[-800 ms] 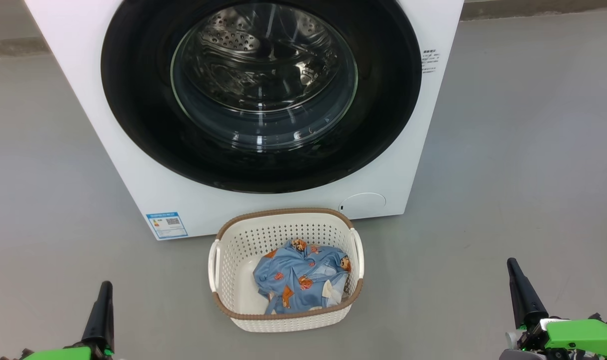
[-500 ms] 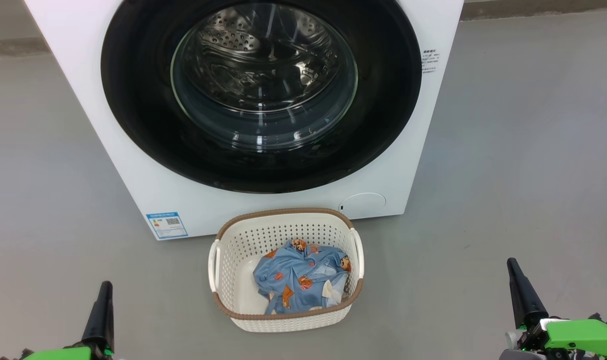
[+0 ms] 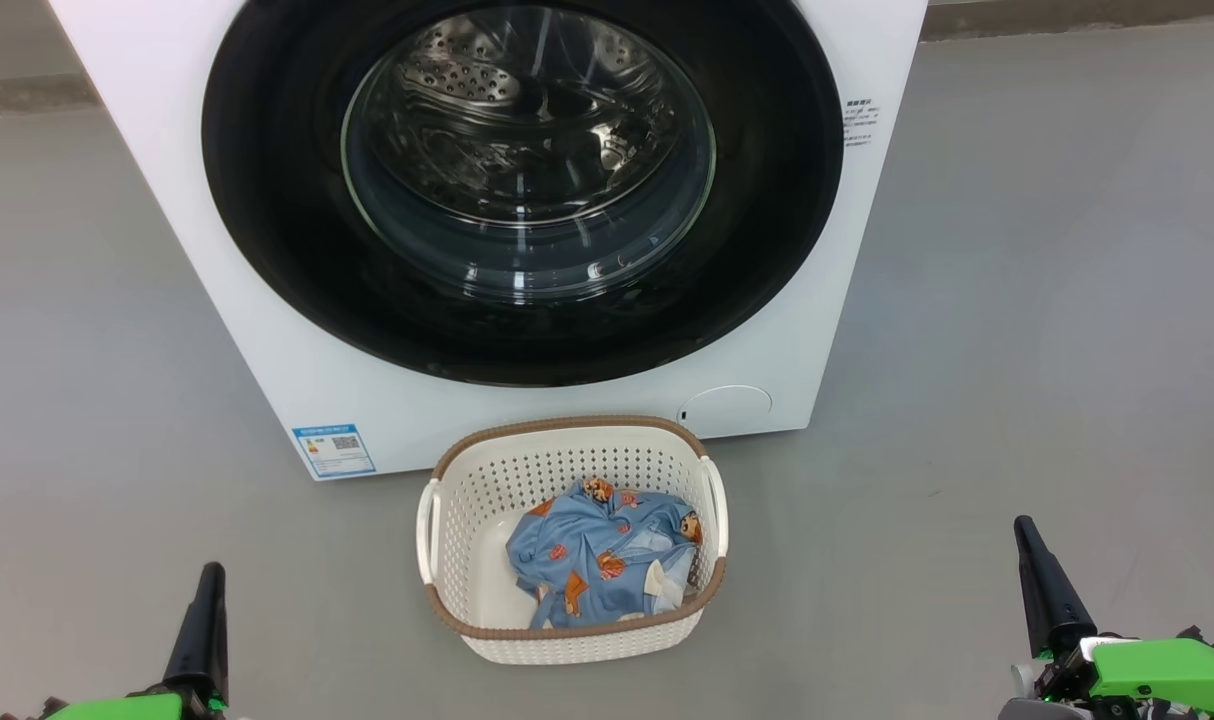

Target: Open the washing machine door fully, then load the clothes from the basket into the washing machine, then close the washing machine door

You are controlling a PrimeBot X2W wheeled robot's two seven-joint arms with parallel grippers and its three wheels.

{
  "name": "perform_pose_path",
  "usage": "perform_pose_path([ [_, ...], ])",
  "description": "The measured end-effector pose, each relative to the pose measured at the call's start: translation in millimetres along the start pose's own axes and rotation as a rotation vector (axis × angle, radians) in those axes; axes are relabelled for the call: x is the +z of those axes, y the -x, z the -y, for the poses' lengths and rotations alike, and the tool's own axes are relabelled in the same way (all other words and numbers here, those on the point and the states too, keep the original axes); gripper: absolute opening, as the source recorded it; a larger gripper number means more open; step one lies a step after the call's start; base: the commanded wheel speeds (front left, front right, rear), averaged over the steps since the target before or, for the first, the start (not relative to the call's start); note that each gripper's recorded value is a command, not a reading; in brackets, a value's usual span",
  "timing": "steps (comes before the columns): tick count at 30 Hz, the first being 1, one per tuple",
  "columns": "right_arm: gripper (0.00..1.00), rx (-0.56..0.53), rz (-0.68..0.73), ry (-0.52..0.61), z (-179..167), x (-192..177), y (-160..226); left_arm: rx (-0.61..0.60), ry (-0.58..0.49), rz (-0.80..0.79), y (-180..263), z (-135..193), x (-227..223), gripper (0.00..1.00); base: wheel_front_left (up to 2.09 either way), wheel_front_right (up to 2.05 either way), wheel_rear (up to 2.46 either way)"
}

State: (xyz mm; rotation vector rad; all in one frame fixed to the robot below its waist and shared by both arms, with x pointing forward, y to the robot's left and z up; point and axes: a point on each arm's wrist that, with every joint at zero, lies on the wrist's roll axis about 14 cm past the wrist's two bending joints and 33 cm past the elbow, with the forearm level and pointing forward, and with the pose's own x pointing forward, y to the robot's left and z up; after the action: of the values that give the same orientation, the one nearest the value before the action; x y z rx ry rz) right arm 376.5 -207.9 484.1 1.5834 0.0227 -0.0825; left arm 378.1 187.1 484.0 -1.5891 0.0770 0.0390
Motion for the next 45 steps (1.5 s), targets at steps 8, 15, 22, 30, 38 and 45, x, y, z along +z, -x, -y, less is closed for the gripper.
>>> perform_pose_path([
  [8, 1.0, -0.069, 0.005, -0.013, 23, -1, 9, 0.063, 0.018, -0.002, 8, -21, -5, 1.0, 0.0, 0.0, 0.0],
  [15, 1.0, -0.119, 0.01, -0.013, 40, -1, 17, 0.119, 0.036, -0.002, 18, -41, -9, 1.0, 0.0, 0.0, 0.0],
  [22, 1.0, -0.117, 0.006, 0.035, 39, -4, 16, 0.11, 0.006, 0.007, 17, -37, -8, 1.0, 0.0, 0.0, 0.0],
  [30, 1.0, -0.107, 0.002, 0.115, 35, -6, 14, 0.1, -0.074, 0.0, 15, -33, -7, 1.0, 0.0, 0.0, 0.0],
  [38, 1.0, -0.077, 0.006, 0.213, 24, -6, 7, 0.089, -0.173, -0.001, 14, -28, -2, 1.0, 0.0, 0.0, 0.0],
  [45, 1.0, -0.07, 0.003, 0.31, 21, -8, 6, 0.059, -0.25, -0.01, 9, -19, -6, 1.0, 0.0, 0.0, 0.0],
])
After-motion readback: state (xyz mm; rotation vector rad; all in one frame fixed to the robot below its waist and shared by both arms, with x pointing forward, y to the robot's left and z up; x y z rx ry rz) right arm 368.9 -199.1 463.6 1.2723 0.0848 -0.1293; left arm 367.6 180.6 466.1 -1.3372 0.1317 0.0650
